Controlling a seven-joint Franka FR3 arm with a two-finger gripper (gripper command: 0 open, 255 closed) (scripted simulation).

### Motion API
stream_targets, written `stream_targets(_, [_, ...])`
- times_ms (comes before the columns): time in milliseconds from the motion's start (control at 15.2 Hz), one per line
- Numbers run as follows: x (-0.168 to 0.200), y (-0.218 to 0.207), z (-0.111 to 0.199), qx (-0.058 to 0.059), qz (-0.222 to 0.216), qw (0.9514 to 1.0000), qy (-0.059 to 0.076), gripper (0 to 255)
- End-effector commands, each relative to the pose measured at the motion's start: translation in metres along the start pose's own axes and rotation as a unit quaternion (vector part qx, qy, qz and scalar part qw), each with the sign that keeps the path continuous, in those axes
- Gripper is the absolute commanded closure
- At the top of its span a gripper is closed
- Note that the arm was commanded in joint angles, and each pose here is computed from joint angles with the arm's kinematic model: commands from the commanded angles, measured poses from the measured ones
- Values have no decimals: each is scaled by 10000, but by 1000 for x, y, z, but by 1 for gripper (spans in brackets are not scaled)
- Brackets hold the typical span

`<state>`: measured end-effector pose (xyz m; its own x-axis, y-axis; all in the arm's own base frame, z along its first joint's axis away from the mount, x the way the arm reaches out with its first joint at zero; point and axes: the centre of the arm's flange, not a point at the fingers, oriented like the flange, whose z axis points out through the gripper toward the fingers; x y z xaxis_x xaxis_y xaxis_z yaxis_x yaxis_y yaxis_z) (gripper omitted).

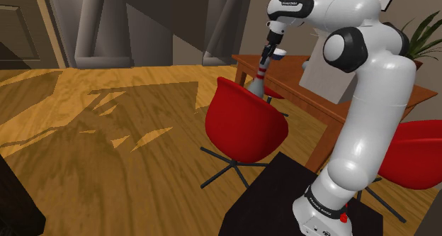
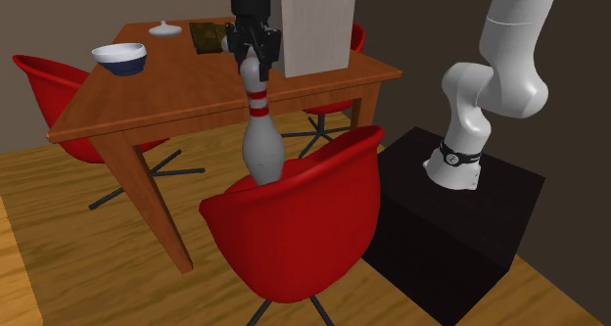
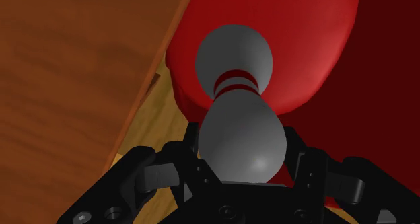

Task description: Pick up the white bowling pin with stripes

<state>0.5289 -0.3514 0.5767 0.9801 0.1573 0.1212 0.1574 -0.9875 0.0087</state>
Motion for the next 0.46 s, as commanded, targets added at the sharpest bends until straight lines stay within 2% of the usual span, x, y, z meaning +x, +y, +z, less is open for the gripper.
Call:
stream_targets(0, [2,-1,-12,-6,-1,10000,10,255])
stream_targets(264, [4,-1,-33,-6,-1,10000,10,255])
stream_targets(396, [4,-1,-34,-6,-1,10000,9,255])
